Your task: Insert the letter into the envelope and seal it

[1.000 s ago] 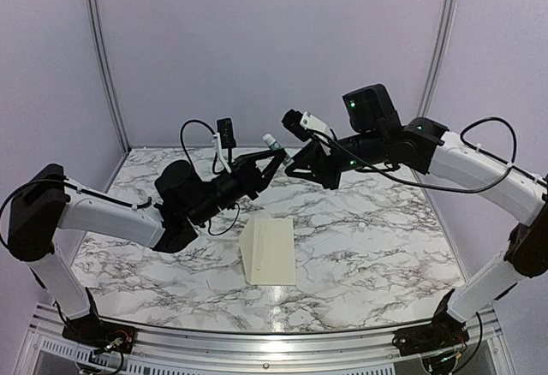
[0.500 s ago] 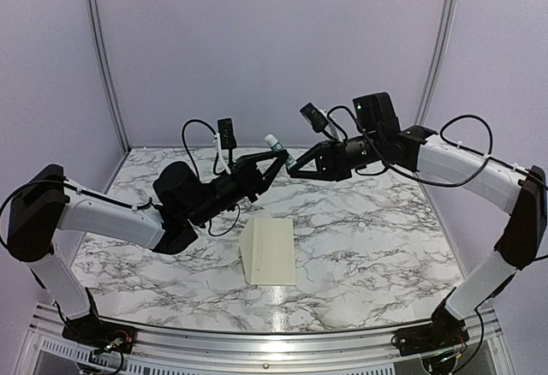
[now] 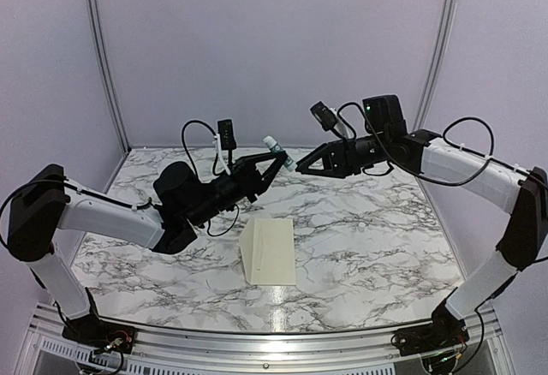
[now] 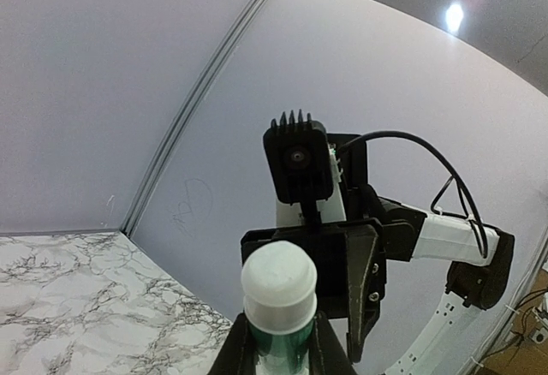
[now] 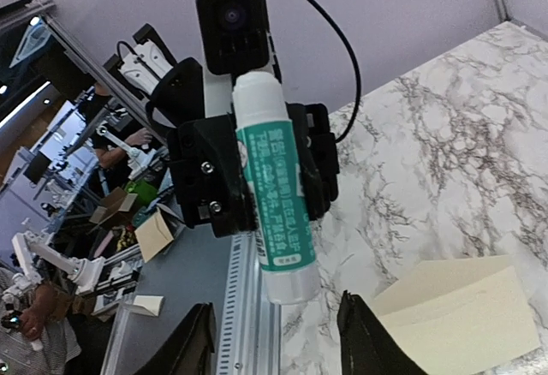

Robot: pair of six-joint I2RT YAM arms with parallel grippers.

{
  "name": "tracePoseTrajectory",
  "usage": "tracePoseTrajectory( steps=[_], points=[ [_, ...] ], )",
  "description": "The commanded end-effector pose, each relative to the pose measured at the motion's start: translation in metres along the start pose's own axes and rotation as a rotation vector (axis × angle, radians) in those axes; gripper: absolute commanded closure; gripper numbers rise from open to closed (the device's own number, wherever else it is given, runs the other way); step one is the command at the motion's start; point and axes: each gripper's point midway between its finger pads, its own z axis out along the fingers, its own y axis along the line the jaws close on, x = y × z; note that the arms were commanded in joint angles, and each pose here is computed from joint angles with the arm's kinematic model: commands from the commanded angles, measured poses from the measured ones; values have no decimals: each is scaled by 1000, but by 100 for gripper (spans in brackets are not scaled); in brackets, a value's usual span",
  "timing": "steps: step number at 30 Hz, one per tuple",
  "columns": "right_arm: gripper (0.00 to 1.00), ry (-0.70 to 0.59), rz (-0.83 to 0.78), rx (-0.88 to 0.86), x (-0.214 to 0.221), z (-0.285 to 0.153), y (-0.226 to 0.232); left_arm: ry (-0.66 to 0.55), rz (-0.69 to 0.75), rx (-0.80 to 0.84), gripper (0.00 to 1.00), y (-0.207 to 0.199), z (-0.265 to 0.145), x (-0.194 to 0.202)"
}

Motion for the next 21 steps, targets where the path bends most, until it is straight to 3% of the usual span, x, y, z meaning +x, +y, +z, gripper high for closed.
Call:
tracePoseTrajectory(
  steps=[1, 7, 12, 21],
  points=[
    [52, 12, -186, 233, -15, -17, -6, -41, 22, -18, 100, 0, -3, -14],
    [50, 73, -327, 442, -18, -15, -16, -39, 8, -14, 100, 0, -1, -13],
    [49, 132, -406, 465, -15, 6, -9, -38, 0, -9, 100, -1, 0, -13],
    [54, 132, -402, 475, -22, 18, -15, -33, -8, -3, 100, -2, 0, -12]
  ],
)
